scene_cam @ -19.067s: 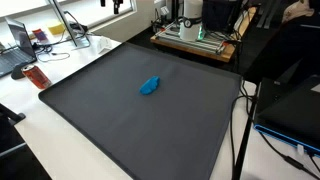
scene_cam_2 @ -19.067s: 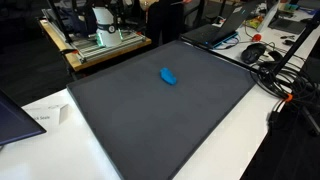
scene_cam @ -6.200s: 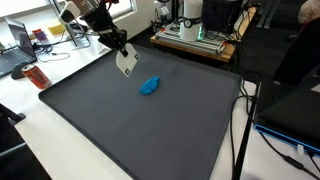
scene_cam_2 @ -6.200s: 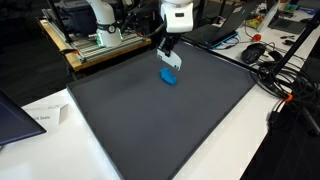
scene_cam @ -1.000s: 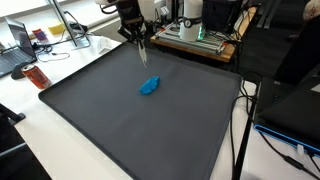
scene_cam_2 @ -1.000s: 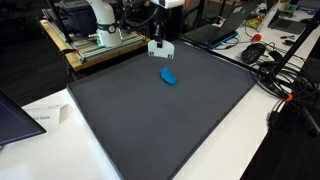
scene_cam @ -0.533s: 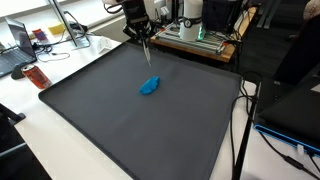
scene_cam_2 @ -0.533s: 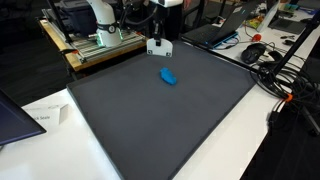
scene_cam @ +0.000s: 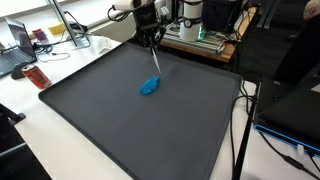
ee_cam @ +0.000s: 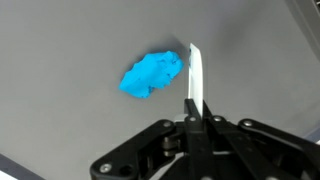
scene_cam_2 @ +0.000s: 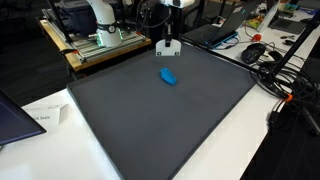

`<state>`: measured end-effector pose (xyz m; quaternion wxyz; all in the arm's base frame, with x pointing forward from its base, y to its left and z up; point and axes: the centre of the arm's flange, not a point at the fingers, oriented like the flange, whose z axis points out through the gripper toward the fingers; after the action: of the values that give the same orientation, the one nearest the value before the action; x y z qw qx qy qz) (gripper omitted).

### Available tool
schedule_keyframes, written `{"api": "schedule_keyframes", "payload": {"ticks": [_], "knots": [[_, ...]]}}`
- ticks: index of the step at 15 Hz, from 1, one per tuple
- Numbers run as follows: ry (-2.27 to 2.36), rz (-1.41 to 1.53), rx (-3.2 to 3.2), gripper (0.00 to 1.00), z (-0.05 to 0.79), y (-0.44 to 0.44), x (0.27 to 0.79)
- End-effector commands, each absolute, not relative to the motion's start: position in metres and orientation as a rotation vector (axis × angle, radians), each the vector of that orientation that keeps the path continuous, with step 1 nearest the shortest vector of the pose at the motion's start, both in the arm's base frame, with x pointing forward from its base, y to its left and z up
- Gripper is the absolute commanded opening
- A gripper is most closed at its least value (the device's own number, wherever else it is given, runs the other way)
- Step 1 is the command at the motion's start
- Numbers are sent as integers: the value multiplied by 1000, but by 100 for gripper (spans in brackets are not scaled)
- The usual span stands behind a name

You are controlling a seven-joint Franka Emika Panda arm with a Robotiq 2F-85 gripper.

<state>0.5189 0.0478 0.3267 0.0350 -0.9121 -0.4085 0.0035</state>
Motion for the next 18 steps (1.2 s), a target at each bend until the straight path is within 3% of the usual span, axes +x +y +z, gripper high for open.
{"api": "schedule_keyframes", "payload": {"ticks": [1, 18], "knots": [[-1360, -39, -2768, 1, 305, 59, 517], [-1506, 65, -2809, 1, 229, 54, 534]]}}
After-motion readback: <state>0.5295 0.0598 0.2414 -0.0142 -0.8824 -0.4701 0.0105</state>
